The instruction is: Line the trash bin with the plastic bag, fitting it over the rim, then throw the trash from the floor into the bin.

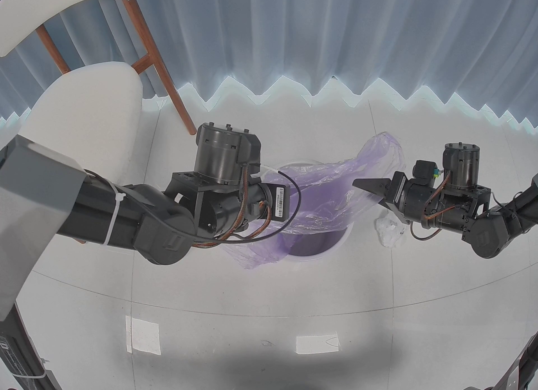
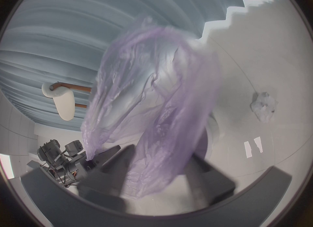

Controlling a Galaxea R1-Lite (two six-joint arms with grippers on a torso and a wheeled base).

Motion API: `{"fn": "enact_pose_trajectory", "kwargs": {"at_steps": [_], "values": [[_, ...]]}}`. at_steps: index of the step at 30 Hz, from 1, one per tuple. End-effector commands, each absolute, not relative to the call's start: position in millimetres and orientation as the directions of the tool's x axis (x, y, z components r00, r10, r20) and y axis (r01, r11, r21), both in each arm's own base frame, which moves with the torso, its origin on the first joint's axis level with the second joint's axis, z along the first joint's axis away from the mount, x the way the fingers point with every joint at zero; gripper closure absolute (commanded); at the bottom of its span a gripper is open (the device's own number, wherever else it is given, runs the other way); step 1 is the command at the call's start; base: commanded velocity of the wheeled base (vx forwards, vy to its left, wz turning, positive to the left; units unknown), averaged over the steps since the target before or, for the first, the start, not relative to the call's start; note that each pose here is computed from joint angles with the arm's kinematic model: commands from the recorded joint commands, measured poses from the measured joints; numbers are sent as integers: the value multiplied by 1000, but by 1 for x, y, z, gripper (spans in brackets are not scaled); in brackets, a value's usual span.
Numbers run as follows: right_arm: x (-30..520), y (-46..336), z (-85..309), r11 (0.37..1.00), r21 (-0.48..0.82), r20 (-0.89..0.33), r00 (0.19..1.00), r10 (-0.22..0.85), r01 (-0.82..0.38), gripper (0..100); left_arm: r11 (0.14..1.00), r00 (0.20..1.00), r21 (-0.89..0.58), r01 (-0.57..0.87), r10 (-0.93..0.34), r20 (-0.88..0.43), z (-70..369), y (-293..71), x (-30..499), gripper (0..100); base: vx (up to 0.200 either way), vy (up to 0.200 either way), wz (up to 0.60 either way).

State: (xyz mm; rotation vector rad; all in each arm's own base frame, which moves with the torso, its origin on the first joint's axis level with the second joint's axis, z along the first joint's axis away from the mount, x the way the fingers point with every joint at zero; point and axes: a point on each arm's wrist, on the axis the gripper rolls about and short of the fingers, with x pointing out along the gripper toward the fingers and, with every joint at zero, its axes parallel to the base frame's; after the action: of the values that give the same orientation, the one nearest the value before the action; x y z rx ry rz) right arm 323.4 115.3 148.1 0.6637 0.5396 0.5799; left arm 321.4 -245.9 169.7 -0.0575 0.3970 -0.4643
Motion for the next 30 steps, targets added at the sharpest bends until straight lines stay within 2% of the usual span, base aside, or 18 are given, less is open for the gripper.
{"fn": "enact_pose_trajectory", "kwargs": {"at_steps": [1, 5, 8, 11, 13, 18, 20, 24, 27, 28, 30], "values": [[331, 128, 135, 642, 700, -293, 694, 658, -312, 100, 893, 819, -144, 426, -449, -359, 170, -246, 321, 100, 0, 0, 0], [333, 137, 135, 631, 699, -276, 686, 673, -337, 100, 894, 821, -153, 421, -447, -356, 171, -245, 321, 100, 0, 0, 0], [329, 136, 134, 646, 690, -288, 695, 659, -326, 100, 899, 829, -170, 404, -439, -347, 174, -242, 324, 100, 0, 0, 0], [333, 124, 135, 664, 679, -287, 718, 634, -314, 100, 908, 842, -173, 381, -418, -342, 176, -234, 331, 100, 0, 0, 0], [349, 99, 139, 695, 657, -275, 765, 583, -294, 100, 918, 858, -179, 354, -395, -327, 181, -224, 341, 100, 0, 0, 0], [367, 77, 144, 710, 642, -275, 778, 564, -288, 100, 930, 880, -187, 316, -361, -307, 187, -211, 352, 100, 0, 0, 0], [377, 70, 158, 705, 640, -257, 781, 570, -304, 100, 936, 888, -188, 298, -344, -306, 190, -206, 358, 100, 0, 0, 0], [385, 63, 178, 696, 652, -276, 762, 586, -300, 100, 948, 885, -196, 250, -306, -351, 195, -203, 358, 100, 0, 0, 0], [383, 64, 183, 698, 650, -322, 723, 610, -299, 100, 951, 832, -242, 195, -291, -472, 193, -208, 346, 100, 0, 0, 0], [384, 64, 178, 715, 620, -344, 708, 617, -323, 100, 956, 796, -245, 162, -273, -540, 190, -214, 338, 100, 0, 0, 0], [387, 65, 168, 742, 563, -367, 695, 618, -363, 100, 964, 783, -241, 111, -234, -577, 186, -216, 337, 100, 0, 0, 0]]}}
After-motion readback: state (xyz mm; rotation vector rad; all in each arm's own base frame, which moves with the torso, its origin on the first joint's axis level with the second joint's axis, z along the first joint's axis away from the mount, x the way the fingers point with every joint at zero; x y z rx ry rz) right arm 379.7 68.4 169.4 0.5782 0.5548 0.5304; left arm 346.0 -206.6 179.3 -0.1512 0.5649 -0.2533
